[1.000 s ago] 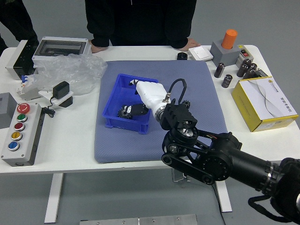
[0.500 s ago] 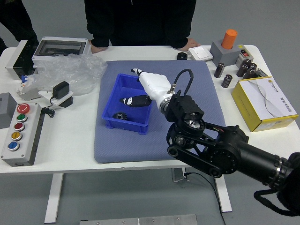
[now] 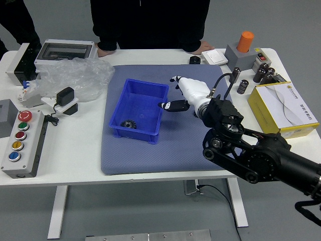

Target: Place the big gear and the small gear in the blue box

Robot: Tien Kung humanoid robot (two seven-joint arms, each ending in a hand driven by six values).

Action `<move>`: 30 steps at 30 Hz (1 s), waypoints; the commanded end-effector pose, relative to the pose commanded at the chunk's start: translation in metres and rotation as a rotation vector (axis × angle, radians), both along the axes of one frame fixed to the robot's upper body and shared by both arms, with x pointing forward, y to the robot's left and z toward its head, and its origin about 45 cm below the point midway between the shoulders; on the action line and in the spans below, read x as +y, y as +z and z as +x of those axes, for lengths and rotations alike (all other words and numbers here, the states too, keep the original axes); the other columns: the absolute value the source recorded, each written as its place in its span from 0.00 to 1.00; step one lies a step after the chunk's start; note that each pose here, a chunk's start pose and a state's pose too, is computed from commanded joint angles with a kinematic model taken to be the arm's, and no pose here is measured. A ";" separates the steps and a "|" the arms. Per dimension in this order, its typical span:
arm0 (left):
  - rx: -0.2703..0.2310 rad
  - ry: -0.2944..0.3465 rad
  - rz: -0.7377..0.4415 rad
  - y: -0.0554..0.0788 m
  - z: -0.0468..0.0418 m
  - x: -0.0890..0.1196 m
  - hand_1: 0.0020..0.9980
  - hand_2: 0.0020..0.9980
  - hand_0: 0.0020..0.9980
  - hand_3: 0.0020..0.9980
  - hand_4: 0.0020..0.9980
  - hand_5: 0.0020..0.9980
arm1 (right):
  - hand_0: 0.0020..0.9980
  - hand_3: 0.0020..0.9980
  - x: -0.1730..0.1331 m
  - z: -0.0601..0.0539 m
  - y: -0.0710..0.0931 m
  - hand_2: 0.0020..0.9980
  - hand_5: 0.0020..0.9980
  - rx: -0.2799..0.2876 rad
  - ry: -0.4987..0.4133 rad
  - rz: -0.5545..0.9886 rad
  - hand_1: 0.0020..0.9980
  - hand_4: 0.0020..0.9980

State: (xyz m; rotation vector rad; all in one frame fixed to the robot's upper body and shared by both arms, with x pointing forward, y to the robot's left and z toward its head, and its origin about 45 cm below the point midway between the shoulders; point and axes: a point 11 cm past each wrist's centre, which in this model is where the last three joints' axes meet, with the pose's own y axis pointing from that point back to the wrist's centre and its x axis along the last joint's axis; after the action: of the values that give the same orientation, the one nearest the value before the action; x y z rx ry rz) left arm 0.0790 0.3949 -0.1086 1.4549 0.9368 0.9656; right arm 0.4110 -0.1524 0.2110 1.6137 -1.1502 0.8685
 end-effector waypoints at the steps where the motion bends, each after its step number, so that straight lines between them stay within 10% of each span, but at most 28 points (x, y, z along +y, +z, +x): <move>1: -0.002 0.001 0.001 0.000 0.0006 0.000 0.79 0.80 0.81 0.75 0.59 0.25 | 0.69 0.75 -0.006 0.001 -0.002 0.68 0.48 0.007 -0.011 -0.007 0.59 0.82; 30: -0.002 -0.007 0.002 0.000 0.0023 0.000 0.79 0.80 0.81 0.75 0.59 0.25 | 0.70 0.71 -0.061 0.005 -0.049 0.69 0.47 0.167 -0.170 -0.018 0.59 0.78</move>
State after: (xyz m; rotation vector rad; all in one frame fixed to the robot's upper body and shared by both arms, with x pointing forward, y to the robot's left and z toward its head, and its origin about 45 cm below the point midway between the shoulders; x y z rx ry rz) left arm 0.0812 0.3948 -0.1082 1.4573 0.9293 0.9628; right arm 0.4162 -0.2138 0.1619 1.5181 -1.1394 0.6212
